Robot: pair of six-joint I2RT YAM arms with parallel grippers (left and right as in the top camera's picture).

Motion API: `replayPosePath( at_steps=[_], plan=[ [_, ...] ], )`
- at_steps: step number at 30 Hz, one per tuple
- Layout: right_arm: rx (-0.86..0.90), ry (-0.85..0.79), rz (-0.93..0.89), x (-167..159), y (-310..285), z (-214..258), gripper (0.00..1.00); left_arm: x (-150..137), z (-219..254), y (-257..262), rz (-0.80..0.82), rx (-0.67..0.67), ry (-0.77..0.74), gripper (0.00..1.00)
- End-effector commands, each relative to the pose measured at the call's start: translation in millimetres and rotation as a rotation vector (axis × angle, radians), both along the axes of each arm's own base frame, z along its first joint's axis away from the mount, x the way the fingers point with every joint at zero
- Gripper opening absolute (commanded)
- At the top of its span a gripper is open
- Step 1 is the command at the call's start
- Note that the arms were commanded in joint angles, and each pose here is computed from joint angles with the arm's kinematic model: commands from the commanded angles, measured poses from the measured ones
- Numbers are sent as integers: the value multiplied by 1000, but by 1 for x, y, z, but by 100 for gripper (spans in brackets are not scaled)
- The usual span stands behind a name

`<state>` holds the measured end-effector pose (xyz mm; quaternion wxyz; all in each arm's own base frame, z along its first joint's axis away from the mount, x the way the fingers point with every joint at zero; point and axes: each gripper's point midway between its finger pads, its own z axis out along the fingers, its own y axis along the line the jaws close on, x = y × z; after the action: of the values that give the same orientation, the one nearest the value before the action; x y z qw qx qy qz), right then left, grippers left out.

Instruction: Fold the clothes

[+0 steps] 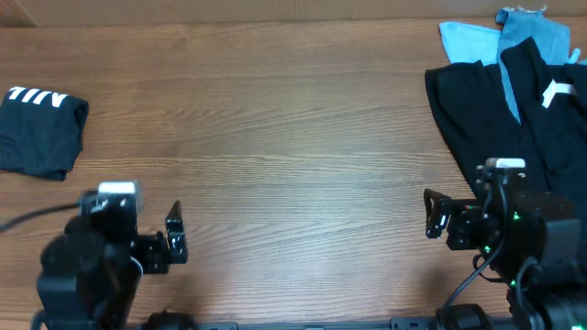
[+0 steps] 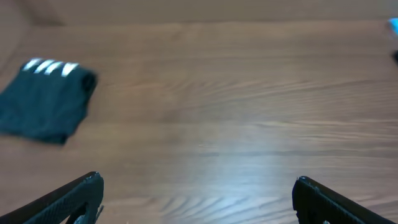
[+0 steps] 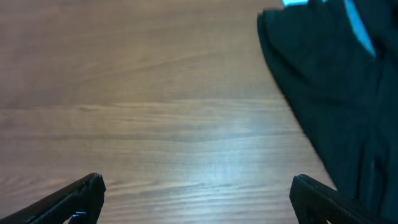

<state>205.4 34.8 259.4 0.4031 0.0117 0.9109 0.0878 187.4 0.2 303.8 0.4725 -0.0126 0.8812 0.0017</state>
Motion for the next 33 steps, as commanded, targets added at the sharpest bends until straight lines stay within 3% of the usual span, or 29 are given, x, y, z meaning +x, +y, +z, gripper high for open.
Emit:
replayPosePath(
  at_steps=[1,7,18,22,30,33],
  plan=[
    [12,-27,0,1,1,5,100,-5,-29,13,92,7,56,100],
    [12,-26,0,1,1,5,100,-19,-47,14,92,16,152,100],
    [-18,0,-24,-11,-7,-2,100,-19,-47,14,92,16,152,100],
    [-54,-68,-59,-19,-17,-17,100,-19,-48,14,92,16,153,100],
    [6,-352,-17,-17,-7,-89,100,-19,-47,14,92,16,153,100],
    [12,-394,-12,-7,-5,-88,100,-19,-48,14,92,16,154,100]
  ],
)
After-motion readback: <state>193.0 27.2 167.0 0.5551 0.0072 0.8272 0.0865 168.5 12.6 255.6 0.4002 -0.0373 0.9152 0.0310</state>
